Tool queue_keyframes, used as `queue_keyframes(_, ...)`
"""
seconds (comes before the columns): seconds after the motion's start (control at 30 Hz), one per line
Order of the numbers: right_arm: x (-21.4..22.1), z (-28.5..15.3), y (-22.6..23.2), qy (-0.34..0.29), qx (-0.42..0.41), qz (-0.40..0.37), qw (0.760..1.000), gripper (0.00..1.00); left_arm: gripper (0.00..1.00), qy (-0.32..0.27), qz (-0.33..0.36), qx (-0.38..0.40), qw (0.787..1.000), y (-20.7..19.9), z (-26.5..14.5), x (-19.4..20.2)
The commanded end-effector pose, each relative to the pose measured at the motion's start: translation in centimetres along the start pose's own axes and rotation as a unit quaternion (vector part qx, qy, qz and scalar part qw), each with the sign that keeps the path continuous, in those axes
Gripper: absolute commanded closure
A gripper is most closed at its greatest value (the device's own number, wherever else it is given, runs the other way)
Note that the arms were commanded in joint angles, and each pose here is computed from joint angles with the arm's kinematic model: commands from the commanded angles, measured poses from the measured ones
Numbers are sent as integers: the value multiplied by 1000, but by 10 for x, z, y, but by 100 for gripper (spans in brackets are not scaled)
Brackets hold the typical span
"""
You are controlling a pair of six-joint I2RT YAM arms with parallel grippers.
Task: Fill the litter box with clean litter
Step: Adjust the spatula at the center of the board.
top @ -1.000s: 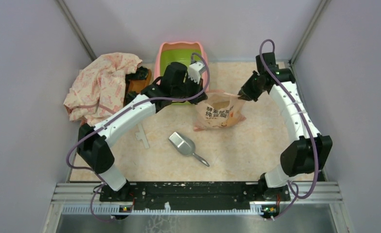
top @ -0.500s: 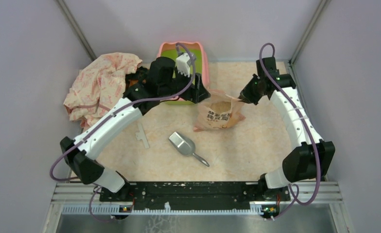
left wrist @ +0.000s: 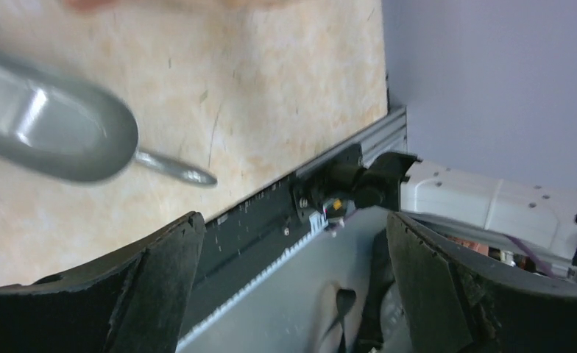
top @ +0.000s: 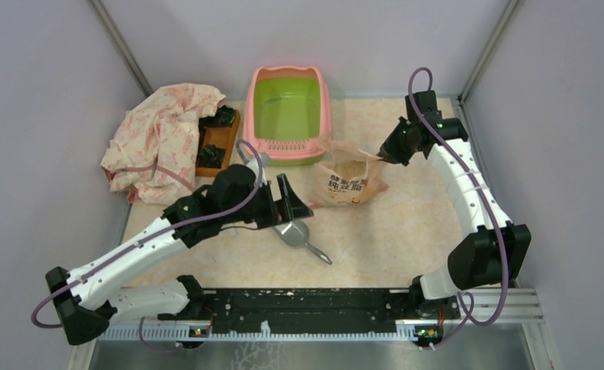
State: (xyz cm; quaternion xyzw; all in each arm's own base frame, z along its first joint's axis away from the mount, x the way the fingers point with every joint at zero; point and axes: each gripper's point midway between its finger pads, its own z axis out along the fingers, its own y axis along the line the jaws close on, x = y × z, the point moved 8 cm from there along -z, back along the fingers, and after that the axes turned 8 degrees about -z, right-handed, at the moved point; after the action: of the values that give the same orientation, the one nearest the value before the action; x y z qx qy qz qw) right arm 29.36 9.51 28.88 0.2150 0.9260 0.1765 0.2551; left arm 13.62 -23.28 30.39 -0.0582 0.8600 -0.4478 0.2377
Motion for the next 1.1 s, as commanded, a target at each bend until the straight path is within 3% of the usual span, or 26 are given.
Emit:
queue_keyframes(0.0, -2, -12, 5, -32, -28, -26, 999, 100, 1, 13, -138, -26, 990, 10, 15, 39)
queue_keyframes(0.1, 0, -11, 4, -31, -28, -31, 999, 100, 1, 34, -167, -38, 985, 17, 39, 59)
queue_keyframes(0.3, 1, -14, 2, -31, -30, -41, 998, 100, 1, -13, -247, -62, 967, 36, 75, 75)
queue_keyframes(0.63, 2, -13, 3, -28, -35, -47, 998, 100, 2, -64, -318, -136, 936, 65, 107, 78)
queue_keyframes(1.07, 5, -9, 1, -24, -41, -51, 998, 100, 6, -67, -329, -204, 919, 102, 124, 93)
